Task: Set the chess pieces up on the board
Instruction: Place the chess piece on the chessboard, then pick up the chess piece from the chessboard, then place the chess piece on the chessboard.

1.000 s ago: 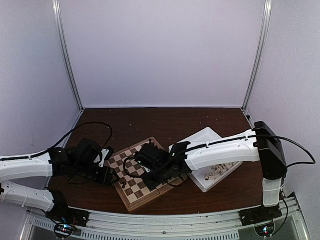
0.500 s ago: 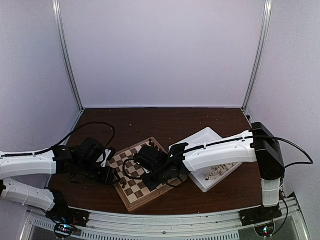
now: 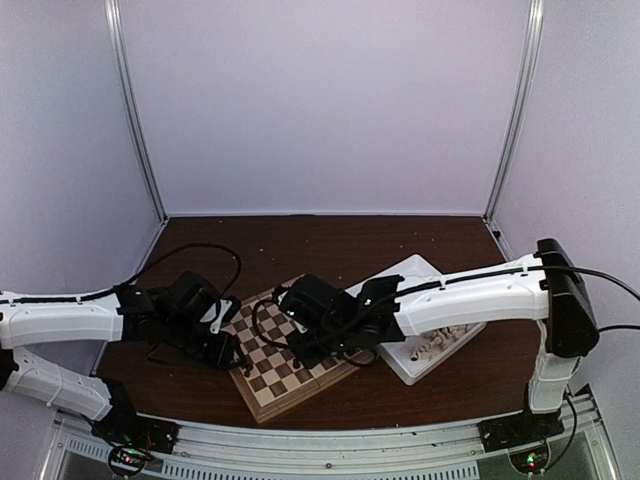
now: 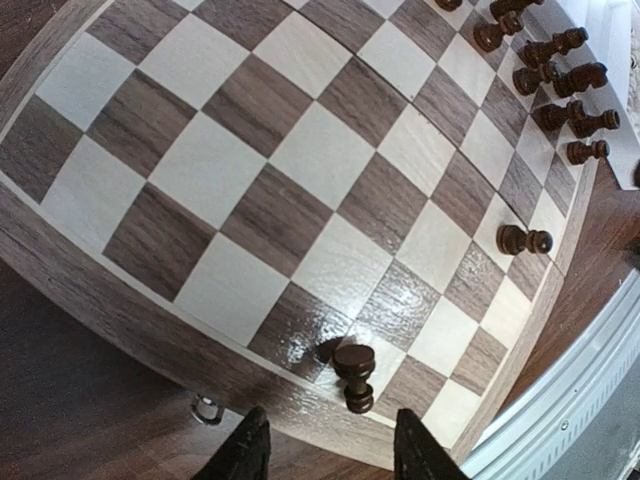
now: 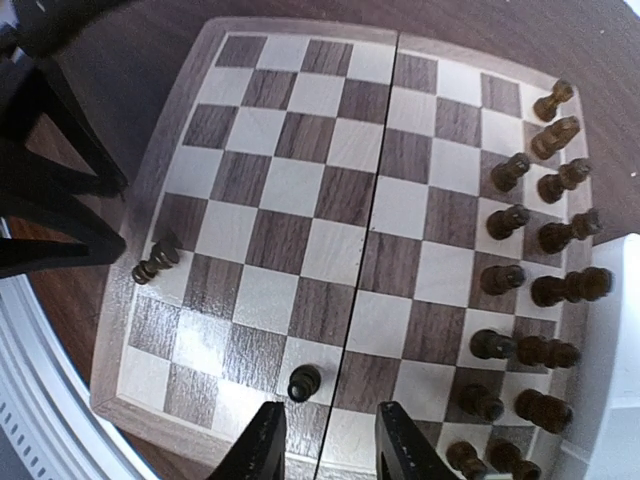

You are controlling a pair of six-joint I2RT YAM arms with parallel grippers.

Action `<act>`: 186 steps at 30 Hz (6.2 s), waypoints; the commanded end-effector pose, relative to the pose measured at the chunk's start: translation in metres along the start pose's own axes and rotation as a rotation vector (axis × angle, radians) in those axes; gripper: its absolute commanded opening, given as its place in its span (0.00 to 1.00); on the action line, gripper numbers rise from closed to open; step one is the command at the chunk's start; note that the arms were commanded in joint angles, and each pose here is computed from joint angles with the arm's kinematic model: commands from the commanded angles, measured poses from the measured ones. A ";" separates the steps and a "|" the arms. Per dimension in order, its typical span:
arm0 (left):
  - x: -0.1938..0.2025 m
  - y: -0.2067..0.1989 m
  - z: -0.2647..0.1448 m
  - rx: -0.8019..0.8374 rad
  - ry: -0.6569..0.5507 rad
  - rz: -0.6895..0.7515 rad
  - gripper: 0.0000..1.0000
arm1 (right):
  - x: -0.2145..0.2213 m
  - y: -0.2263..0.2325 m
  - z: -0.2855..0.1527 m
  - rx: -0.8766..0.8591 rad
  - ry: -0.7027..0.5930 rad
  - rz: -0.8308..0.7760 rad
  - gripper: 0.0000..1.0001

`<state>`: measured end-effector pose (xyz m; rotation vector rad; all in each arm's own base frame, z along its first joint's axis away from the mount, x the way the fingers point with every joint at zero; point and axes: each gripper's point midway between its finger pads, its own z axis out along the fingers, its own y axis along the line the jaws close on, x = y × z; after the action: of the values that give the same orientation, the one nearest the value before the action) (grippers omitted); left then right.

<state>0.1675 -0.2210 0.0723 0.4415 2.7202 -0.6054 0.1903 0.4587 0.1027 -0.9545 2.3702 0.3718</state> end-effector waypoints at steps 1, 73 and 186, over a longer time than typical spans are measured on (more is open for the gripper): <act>-0.009 -0.017 0.001 0.045 0.003 0.023 0.43 | -0.033 -0.010 -0.045 0.003 -0.189 0.041 0.34; -0.119 -0.060 -0.098 0.426 -0.531 -0.632 0.11 | -0.082 0.028 -0.118 -0.196 -0.678 -0.040 0.33; -0.066 -0.024 -0.098 0.107 -0.337 0.116 0.79 | -0.015 -0.022 0.006 -0.038 0.348 0.002 0.05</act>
<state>0.1965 -0.2097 0.1924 0.4385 2.3425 -0.7149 0.2107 0.4601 0.1158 -1.0943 2.6696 0.3485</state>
